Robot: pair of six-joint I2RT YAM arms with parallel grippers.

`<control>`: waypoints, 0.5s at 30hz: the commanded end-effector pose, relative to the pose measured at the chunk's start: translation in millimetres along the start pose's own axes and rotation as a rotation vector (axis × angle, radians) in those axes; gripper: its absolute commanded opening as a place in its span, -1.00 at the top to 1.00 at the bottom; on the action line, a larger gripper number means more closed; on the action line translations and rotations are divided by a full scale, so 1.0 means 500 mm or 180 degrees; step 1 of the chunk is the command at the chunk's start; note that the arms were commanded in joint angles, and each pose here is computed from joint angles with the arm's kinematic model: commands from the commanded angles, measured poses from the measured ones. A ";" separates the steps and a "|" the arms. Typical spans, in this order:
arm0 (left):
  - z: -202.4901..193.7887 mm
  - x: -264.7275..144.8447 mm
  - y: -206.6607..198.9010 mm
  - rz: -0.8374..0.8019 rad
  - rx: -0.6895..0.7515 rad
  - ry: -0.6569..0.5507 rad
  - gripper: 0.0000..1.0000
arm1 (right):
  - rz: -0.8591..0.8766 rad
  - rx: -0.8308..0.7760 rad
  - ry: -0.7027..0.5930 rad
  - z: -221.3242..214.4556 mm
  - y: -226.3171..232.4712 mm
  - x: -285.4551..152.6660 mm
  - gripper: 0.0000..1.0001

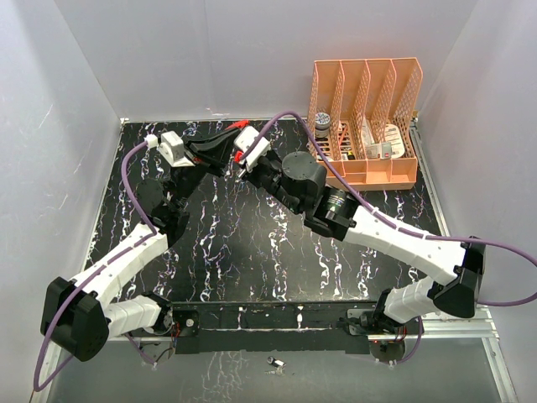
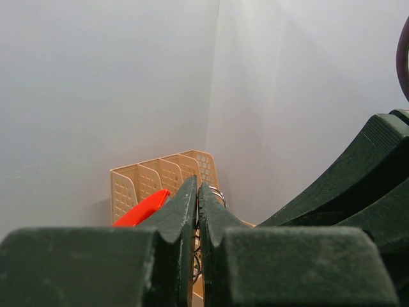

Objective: Remove the keys from the keyring

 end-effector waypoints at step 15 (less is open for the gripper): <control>0.074 -0.014 -0.013 0.0270 0.0174 -0.0527 1.00 | 0.0937 0.0009 -0.0033 -0.007 0.103 -0.032 1.00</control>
Point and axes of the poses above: each gripper's point midway between its finger pads, its own x axis out along the fingers, its own y axis along the line the jaws close on, z = x × y, the point moved 9 cm from there along -x, back along the fingers, and after that the axes turned 12 degrees about -x, right-handed, at the moved point
